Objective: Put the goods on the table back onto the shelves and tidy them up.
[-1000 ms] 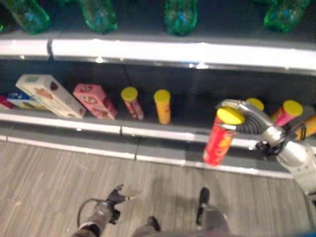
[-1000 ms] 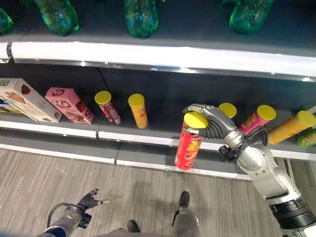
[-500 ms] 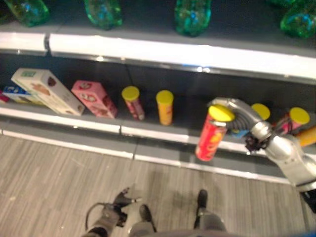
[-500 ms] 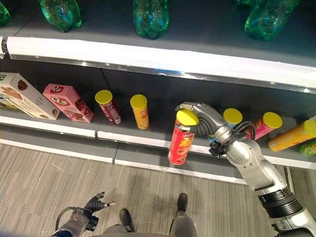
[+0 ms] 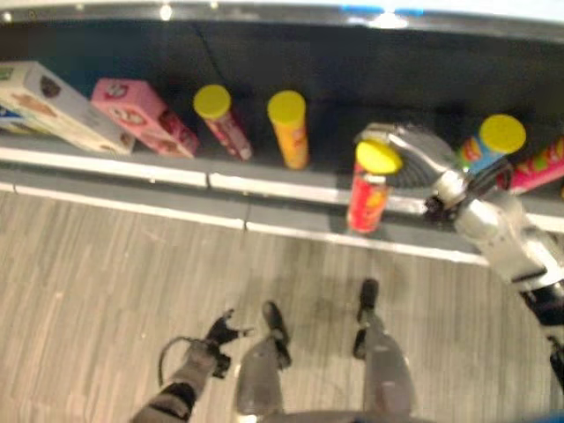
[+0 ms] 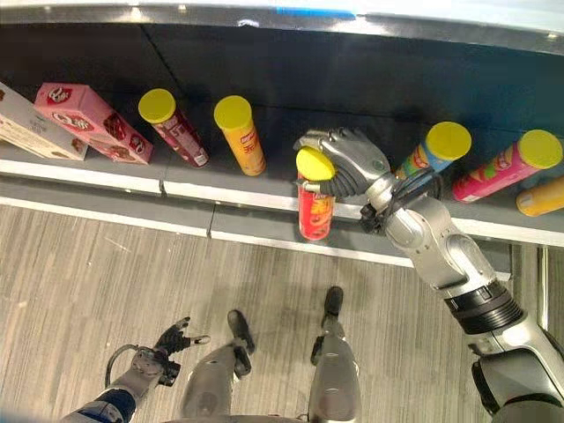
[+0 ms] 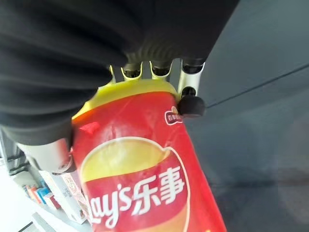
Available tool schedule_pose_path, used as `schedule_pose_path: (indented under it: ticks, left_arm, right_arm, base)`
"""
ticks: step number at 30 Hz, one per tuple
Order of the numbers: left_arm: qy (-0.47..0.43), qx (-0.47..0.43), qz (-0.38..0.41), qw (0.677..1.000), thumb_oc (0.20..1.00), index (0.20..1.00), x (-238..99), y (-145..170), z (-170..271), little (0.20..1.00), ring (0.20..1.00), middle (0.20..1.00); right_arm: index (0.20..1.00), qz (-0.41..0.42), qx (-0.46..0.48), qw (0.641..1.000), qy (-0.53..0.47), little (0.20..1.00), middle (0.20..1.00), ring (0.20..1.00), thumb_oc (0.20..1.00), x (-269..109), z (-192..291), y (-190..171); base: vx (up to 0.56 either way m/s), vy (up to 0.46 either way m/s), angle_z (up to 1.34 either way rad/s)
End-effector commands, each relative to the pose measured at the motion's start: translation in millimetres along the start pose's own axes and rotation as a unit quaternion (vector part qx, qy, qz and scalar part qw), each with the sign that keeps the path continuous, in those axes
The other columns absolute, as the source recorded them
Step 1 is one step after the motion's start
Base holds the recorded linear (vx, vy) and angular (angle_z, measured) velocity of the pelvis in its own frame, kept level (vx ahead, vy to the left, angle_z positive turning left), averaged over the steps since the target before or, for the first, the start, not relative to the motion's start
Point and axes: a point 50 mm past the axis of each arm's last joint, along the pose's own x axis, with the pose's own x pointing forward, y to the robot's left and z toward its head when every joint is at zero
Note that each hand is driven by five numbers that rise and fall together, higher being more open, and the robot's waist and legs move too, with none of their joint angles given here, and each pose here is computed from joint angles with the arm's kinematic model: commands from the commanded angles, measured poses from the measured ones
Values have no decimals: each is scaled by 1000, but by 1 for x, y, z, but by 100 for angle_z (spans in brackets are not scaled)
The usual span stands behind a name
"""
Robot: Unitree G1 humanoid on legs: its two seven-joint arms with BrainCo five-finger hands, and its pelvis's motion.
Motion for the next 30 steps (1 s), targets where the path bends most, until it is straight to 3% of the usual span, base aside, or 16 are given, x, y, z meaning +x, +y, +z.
schedule_pose_path:
  ticks: [1,11,30]
  left_arm:
    - [7,45,18,999,1000,1000,0,15,-5,1000,1000,1000]
    - [-8,41,35,999,1000,1000,2,20,5,1000,1000,1000]
    - [-23,38,38,998,1000,1000,4,15,13,1000,1000,1000]
  right_arm:
    - [200,-77,-30,995,-50,200,200,200,200,16,17,-26]
    - [200,-162,-141,977,-2,200,200,200,200,28,-6,-55]
    - [200,-235,-196,943,135,200,200,200,200,12,-60,-68]
  base:
    - [-24,-28,9]
    - [-32,-5,9]
    - [10,-2,3]
